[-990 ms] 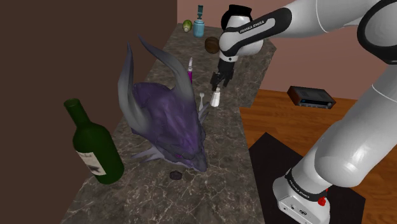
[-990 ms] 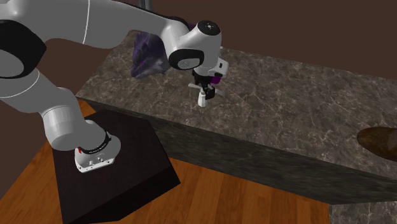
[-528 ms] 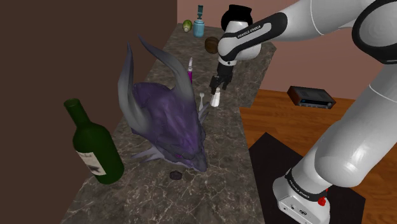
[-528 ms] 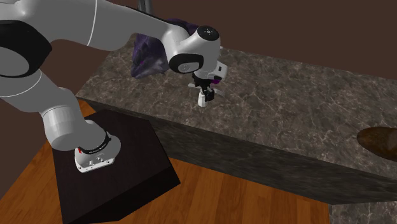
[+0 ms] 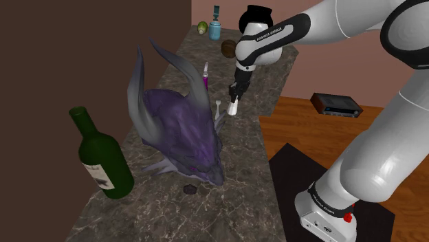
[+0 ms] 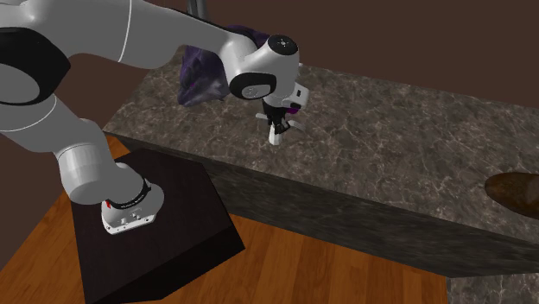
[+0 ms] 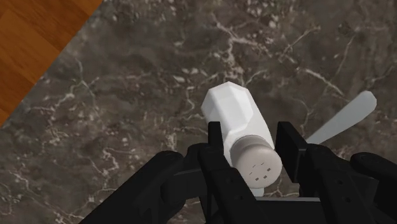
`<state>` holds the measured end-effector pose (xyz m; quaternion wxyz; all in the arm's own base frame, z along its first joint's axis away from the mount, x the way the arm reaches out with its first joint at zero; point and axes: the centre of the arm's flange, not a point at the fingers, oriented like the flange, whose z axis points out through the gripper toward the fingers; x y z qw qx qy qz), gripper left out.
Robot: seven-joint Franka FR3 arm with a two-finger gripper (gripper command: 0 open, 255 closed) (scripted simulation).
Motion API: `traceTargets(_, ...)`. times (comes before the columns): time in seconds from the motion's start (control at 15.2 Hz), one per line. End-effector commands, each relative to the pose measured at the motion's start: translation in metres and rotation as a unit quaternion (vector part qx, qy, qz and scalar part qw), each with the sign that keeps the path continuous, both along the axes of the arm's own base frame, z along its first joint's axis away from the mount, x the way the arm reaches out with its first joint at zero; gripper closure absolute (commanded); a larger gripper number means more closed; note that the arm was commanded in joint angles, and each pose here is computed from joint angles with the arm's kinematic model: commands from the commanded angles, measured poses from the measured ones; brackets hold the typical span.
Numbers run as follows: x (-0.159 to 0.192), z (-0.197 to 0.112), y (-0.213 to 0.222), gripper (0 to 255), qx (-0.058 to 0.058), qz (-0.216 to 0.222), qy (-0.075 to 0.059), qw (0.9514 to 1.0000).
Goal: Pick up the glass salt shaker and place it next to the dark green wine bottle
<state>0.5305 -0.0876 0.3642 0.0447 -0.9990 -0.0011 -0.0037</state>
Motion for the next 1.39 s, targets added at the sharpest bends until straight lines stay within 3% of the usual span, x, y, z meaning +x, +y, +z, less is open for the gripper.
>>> traceTargets(0.0,0.000,0.000,0.000,255,0.000,0.000,0.000,1.0000)
traceTargets(0.26,0.000,0.000,0.000,255,0.000,0.000,0.000,1.0000)
traceTargets(1.32,0.000,0.084,0.000,255,0.000,0.000,0.000,1.0000)
